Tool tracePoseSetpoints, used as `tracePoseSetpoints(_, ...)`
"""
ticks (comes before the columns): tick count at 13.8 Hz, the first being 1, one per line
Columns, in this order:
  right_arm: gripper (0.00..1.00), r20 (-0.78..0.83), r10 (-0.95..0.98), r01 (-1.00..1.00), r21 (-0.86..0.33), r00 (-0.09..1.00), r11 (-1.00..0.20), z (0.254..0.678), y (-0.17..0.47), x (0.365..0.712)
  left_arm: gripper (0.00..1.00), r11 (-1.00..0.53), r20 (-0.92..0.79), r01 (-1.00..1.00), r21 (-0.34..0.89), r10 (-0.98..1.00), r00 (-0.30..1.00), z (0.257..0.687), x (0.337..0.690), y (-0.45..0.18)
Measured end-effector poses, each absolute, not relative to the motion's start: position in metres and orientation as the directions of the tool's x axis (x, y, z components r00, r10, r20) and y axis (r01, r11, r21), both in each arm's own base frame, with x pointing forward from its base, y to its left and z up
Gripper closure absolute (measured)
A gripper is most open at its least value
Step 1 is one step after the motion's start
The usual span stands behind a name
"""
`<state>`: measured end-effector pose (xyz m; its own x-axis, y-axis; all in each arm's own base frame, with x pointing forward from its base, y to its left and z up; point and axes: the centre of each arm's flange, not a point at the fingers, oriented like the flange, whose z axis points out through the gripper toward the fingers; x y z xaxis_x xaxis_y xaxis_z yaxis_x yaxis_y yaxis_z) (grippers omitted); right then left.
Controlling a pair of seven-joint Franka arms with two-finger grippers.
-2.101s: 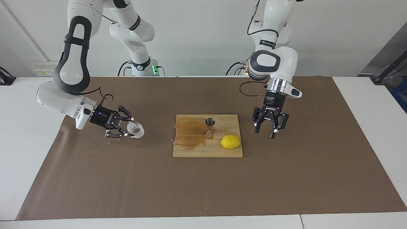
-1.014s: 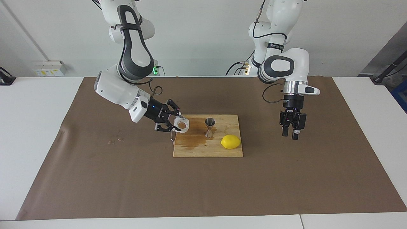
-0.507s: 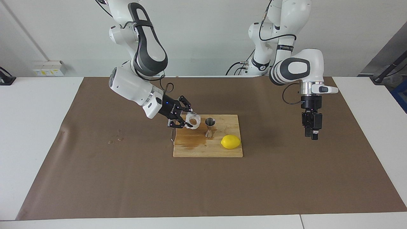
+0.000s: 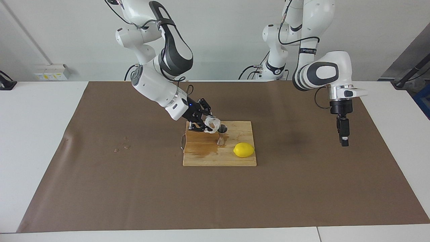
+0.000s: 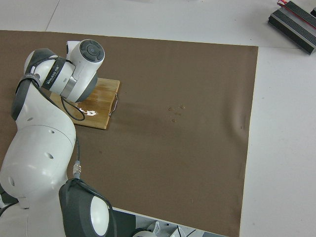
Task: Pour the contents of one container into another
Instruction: 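Carry the white cup over the metal cup while the left gripper withdraws, then tilt the white cup with the right gripper to pour into the metal cup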
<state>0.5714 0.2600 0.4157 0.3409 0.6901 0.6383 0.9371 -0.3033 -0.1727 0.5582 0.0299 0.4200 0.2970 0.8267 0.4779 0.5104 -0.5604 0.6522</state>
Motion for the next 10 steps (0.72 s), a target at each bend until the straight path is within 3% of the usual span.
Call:
tracePoseSetpoints(5, 0.51, 0.560, 0.753, 0.935, -0.144, 0.346, -0.323, 0.420, 0.262, 0.572, 0.26, -0.740, 0.651, 0.470, 0.482, 0.661, 0.373, 0.421, 0.553, 0.062)
tracePoseSetpoints(10, 0.51, 0.491, 0.787, 0.924, -0.123, 0.374, -0.363, 0.433, 0.283, 0.568, 0.26, -0.878, 0.780, 0.421, 0.228, 0.423, 0.460, 0.422, 0.546, 0.080)
